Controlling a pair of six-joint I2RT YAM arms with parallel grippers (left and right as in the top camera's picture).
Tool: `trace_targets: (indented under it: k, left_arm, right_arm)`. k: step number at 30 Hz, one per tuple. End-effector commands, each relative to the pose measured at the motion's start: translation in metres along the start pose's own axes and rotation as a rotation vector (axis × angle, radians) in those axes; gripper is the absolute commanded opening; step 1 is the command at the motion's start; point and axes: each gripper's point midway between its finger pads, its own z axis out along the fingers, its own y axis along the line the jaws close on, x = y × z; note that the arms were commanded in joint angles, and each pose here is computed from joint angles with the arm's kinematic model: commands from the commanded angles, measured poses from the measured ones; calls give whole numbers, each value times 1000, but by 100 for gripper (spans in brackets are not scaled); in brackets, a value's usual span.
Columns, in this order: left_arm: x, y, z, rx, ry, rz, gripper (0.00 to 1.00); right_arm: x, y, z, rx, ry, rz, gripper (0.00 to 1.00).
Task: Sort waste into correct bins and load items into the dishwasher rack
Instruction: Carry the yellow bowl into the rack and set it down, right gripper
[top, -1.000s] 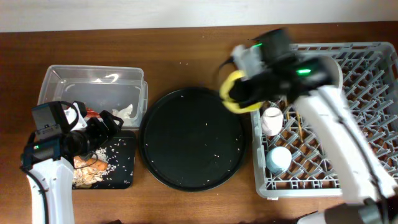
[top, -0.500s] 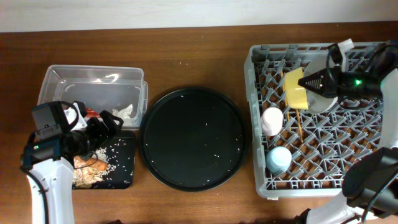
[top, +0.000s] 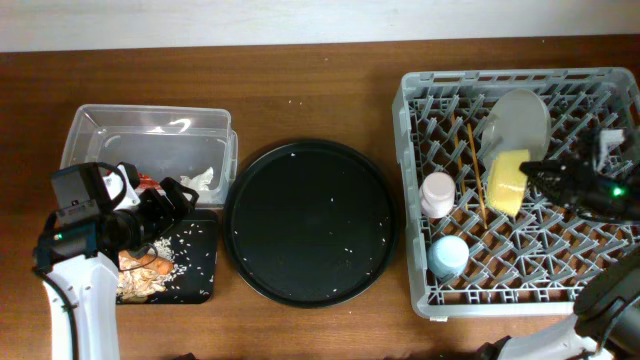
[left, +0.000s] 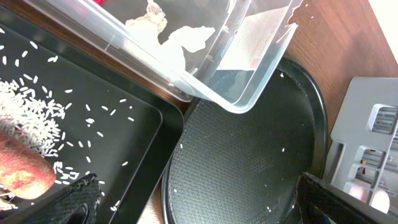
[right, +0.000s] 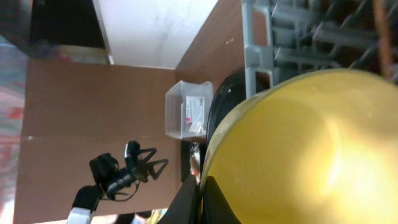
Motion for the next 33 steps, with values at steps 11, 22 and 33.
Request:
trace_targets:
  k: [11, 22, 33]
  left_arm:
    - [-5, -5, -6, 18, -23, 24, 99]
    - [-5, -5, -6, 18, -23, 24, 99]
    - [-5, -5, -6, 18, -23, 24, 99]
  right_arm:
    - [2, 7, 14, -58, 0, -70, 4]
    - [23, -9, 33, -7, 104, -84, 4]
    - [-5, -71, -35, 202, -87, 93, 4]
